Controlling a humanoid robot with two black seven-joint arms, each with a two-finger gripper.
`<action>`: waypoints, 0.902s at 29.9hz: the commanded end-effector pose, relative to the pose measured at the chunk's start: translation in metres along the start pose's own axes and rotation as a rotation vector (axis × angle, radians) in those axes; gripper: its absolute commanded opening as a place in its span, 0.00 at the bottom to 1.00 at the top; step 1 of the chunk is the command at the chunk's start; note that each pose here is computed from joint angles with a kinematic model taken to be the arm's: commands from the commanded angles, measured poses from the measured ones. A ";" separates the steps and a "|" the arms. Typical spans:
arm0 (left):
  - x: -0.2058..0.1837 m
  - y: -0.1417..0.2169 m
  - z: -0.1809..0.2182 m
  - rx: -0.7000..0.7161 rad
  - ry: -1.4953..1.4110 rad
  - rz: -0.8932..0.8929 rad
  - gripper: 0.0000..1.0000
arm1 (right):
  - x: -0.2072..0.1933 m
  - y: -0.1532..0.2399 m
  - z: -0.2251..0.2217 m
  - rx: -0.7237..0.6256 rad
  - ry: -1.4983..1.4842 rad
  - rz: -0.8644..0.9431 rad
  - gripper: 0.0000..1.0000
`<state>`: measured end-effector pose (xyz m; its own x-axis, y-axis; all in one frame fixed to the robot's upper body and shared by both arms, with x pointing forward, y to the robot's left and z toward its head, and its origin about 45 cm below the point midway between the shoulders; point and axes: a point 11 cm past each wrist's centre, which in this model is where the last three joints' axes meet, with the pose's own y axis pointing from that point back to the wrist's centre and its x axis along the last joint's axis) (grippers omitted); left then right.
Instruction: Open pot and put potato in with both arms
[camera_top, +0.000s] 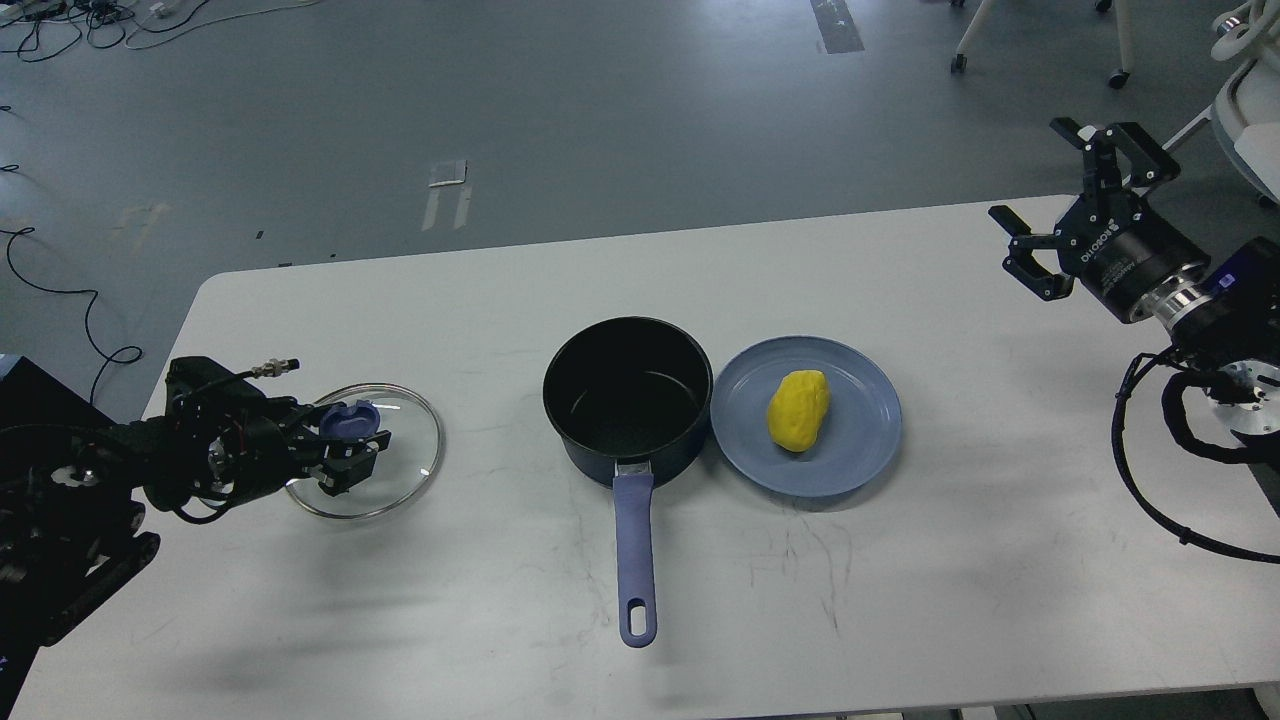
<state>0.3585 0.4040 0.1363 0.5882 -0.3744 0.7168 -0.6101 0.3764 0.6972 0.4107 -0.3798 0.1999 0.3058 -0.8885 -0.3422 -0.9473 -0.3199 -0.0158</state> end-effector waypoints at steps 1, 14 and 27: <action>-0.002 -0.001 0.002 -0.003 0.020 0.016 0.62 | 0.000 0.000 0.000 0.000 0.000 0.000 1.00; 0.000 -0.002 0.004 -0.010 0.062 0.036 0.96 | 0.000 0.000 0.000 -0.001 0.001 0.001 1.00; 0.158 0.015 0.029 -0.344 0.843 0.369 0.98 | 0.006 0.008 -0.023 0.007 0.046 -0.013 1.00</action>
<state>0.4088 0.3411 0.2230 0.6726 0.3164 0.6690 -0.6948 0.5813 0.4236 0.4085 -0.3942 0.2088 0.2986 -0.9013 -0.3139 -0.9507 -0.3099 -0.0143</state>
